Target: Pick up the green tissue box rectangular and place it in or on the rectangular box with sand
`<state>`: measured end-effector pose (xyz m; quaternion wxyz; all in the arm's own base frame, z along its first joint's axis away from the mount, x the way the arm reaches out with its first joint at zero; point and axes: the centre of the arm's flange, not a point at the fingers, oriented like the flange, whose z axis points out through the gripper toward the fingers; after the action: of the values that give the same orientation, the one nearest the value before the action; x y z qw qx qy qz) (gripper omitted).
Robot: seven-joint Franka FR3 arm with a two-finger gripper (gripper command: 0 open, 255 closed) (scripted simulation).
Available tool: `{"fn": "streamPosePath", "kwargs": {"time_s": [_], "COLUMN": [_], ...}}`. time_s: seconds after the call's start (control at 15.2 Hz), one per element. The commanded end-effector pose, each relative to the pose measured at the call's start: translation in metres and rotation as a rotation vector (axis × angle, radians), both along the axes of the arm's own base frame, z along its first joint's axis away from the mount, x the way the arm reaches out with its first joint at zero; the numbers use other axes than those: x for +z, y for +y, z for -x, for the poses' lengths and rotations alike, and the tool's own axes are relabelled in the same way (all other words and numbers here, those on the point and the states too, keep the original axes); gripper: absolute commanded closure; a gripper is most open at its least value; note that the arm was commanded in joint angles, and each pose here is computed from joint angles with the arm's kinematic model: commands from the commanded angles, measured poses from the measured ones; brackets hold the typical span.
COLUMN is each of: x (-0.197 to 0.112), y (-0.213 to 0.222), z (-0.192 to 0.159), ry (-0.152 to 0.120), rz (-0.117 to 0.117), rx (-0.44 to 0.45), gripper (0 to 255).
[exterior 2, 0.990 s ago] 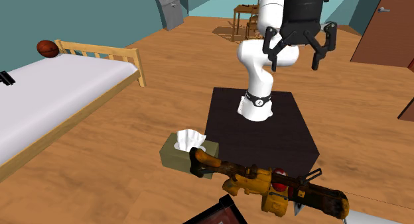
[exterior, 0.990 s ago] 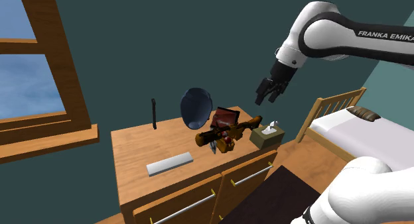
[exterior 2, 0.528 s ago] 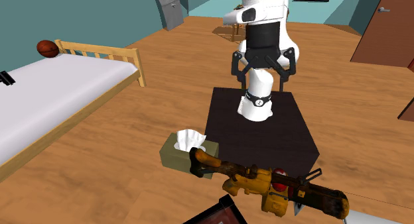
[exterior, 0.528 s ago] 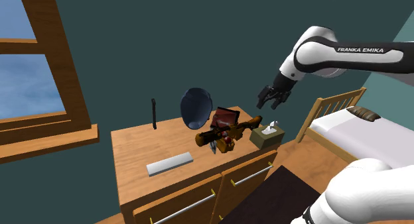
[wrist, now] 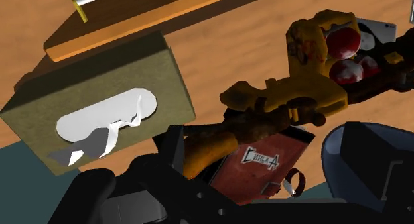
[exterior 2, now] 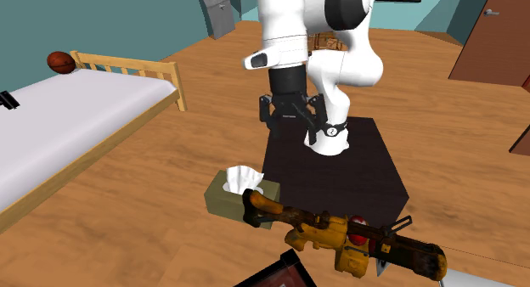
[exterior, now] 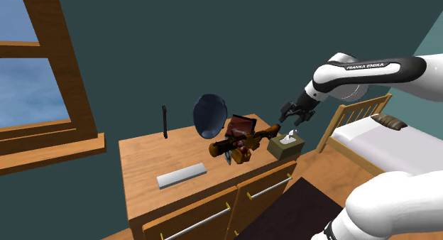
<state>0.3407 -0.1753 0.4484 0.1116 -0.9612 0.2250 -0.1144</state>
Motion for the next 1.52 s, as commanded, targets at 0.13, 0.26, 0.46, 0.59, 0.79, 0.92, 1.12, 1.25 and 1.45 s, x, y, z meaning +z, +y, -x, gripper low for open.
{"fn": "streamPosePath", "kwargs": {"time_s": [0.13, 0.26, 0.46, 0.59, 0.79, 0.92, 1.12, 1.25, 1.45], "x": [-0.038, -0.057, -0.087, -0.097, -0.111, -0.121, -0.129, -0.129, -0.129], "y": [-0.041, -0.060, -0.087, -0.091, -0.088, -0.086, -0.085, -0.085, -0.085], "z": [0.009, 0.014, 0.022, 0.022, 0.016, 0.013, 0.010, 0.010, 0.010], "ry": [-0.023, -0.034, -0.050, -0.053, -0.053, -0.053, -0.053, -0.053, -0.053], "rz": [-0.035, -0.053, -0.080, -0.085, -0.085, -0.085, -0.085, -0.085, -0.085], "rx": [-0.106, -0.158, -0.236, -0.249, -0.249, -0.249, -0.249, -0.249, -0.249], "gripper": [0, 0, 0, 0, 0, 0, 0, 0, 0]}}
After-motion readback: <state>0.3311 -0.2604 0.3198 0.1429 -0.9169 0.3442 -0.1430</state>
